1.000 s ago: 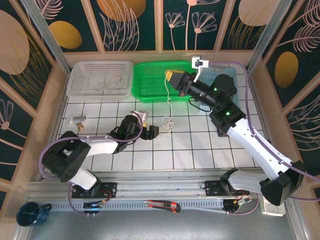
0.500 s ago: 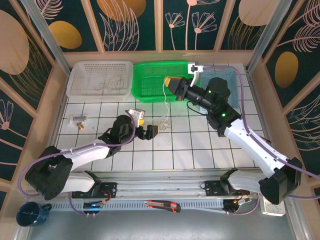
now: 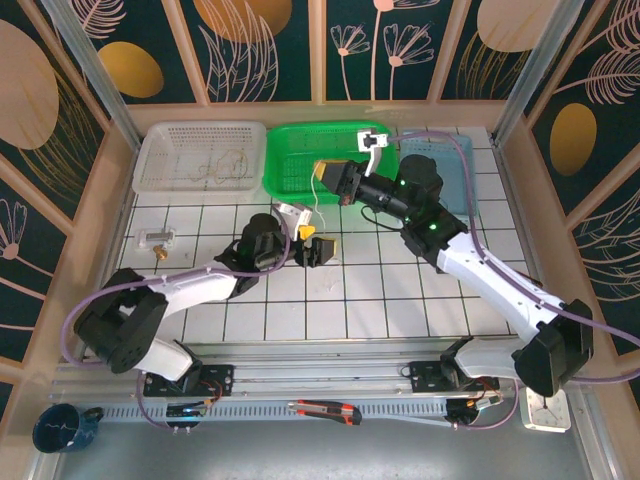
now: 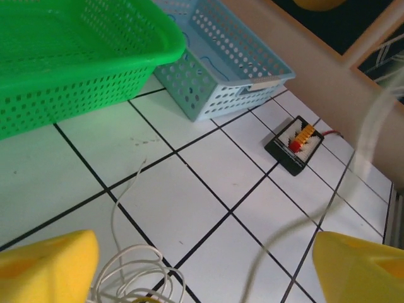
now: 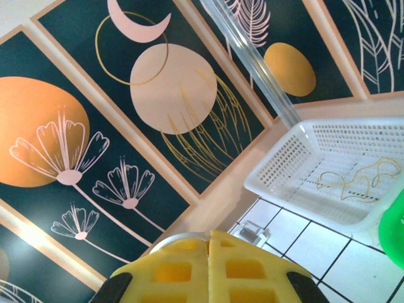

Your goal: Untangle the cables

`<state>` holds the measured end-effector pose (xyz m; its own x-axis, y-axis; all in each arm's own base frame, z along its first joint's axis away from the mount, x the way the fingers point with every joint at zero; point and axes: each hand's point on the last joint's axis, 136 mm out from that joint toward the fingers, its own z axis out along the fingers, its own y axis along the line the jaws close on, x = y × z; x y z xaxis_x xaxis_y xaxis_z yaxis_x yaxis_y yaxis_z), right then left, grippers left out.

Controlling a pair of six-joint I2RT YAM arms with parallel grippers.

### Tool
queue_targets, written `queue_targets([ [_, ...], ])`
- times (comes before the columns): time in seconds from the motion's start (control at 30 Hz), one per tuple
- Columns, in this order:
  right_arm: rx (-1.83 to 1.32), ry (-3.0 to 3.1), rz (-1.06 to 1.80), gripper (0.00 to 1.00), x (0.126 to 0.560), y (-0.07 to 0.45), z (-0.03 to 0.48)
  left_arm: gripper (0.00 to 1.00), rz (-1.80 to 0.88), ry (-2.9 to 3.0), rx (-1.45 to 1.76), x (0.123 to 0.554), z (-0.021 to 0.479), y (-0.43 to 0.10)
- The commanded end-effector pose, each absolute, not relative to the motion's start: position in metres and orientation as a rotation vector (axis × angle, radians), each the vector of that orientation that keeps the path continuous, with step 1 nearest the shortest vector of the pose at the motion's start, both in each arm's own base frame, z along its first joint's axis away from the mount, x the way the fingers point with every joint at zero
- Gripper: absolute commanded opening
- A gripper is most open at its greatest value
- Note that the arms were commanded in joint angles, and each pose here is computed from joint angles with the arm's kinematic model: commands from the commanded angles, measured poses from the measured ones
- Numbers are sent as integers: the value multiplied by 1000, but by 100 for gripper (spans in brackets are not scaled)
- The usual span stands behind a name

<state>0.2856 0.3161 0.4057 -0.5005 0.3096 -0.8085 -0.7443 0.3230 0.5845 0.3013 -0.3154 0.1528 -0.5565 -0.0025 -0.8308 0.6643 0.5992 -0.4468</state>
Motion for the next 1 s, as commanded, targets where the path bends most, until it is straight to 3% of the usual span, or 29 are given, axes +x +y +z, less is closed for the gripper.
queue_targets([
  [0.0,-434,1482,1429,0,272,316,456,70,-985,1906,491,314,157,-320],
  [0.17,-429,1366,1430,0,267,303,507,38,-966,1948,469,314,129,-317],
  [0.5,-335,1084,1410,0,275,230,620,32,-929,2045,437,296,83,-296],
  [0.63,-292,1027,1412,0,281,206,641,27,-925,2061,429,291,75,-292],
  [0.97,-256,948,1424,0,292,173,669,28,-910,2107,427,284,58,-285],
])
